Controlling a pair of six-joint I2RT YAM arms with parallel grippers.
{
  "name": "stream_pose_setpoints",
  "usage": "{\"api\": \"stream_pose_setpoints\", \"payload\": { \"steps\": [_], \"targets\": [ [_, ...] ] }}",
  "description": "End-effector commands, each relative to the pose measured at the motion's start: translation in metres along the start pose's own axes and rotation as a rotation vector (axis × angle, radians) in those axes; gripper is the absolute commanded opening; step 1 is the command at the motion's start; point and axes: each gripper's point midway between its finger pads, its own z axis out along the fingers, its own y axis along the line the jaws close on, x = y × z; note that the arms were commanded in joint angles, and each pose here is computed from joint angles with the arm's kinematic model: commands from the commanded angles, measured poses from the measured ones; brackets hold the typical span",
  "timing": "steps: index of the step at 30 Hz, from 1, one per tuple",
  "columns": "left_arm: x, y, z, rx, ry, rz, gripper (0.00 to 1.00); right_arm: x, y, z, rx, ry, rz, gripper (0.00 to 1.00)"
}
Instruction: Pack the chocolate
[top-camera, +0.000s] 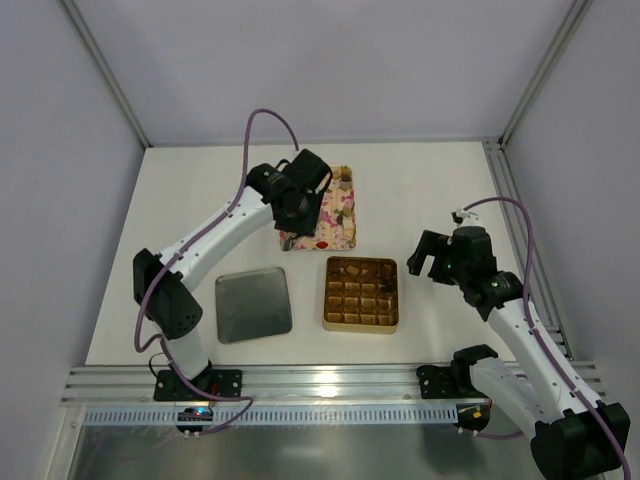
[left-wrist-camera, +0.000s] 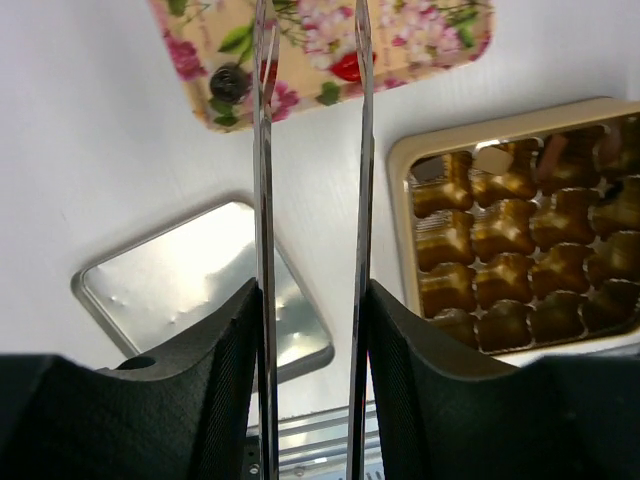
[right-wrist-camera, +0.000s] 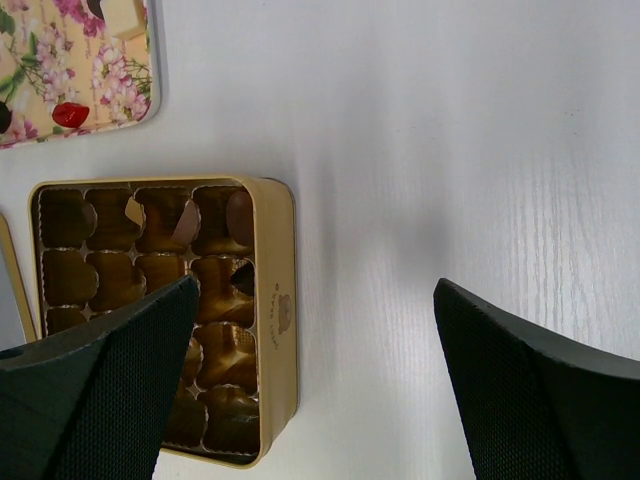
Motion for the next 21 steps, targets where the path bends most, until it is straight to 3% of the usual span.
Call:
{"api": "stream_pose_setpoints", "payload": {
  "steps": [1,8,21],
  "targets": [
    [-0.006,0.026,0.000,-0.039,-0.022,-0.009,0.44,-0.021,0.012,-0.003,-0.041,-0.060,-0.016,1.00],
    [-0.023,0.059,0.029,-0.104,0.002,-0.059,0.45,-0.021,0.011,0.000,-0.040,-0.057,-0.023,1.00],
    [-0.052,0.082,0.073,-0.164,0.032,-0.065,0.45,-0.015,0.015,0.003,-0.065,-0.037,-0.030,1.00]
  ]
}}
